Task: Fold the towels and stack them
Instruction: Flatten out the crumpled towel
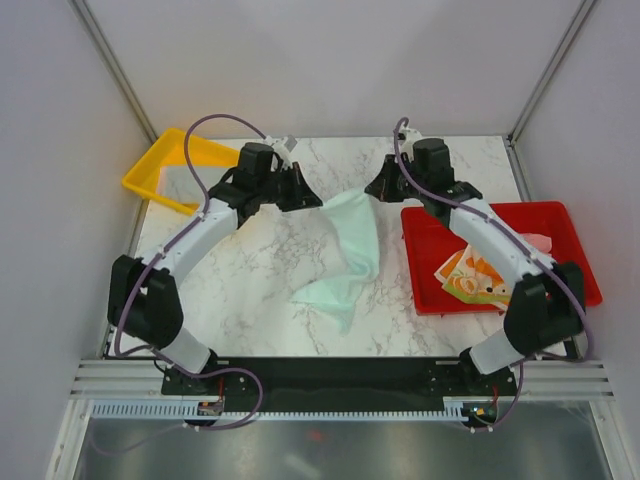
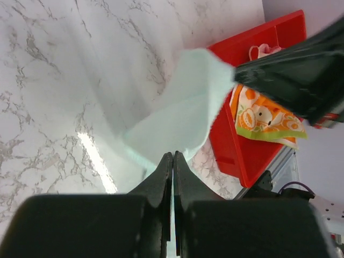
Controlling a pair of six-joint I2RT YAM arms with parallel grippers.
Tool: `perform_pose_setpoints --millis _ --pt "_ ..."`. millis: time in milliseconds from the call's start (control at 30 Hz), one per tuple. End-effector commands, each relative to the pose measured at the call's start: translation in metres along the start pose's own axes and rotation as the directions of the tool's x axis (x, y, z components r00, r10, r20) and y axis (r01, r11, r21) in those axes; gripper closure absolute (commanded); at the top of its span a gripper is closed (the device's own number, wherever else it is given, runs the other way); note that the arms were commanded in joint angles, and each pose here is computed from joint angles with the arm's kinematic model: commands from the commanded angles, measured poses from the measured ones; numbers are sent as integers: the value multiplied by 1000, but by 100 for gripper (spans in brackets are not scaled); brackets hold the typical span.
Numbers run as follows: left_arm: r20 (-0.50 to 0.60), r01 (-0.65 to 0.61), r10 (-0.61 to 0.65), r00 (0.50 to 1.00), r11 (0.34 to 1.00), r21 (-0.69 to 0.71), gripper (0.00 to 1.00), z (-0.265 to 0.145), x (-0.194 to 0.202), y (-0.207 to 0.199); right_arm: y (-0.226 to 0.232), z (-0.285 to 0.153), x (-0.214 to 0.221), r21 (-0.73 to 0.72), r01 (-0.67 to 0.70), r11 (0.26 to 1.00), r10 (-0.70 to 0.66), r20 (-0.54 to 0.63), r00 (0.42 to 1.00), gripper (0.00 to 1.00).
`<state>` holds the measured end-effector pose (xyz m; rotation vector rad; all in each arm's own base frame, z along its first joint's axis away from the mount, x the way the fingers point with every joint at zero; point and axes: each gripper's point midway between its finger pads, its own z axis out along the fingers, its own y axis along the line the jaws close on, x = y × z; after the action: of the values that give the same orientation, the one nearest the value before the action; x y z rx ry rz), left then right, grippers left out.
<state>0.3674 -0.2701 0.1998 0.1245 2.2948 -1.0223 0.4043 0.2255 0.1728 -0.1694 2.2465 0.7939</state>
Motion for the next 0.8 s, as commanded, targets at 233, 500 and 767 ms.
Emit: perform_pose_setpoints --millis 233,500,767 --pt "-14 100 -117 993 904 -416 98 -36 79 104 97 22 101 -23 55 998 -57 -83 995 90" --pt "34 182 -192 981 838 -514 98 -44 106 151 88 41 87 30 160 987 -155 -138 978 54" --pt "59 173 -167 984 835 -523 98 -48 101 153 71 68 62 112 151 982 -137 -126 983 50"
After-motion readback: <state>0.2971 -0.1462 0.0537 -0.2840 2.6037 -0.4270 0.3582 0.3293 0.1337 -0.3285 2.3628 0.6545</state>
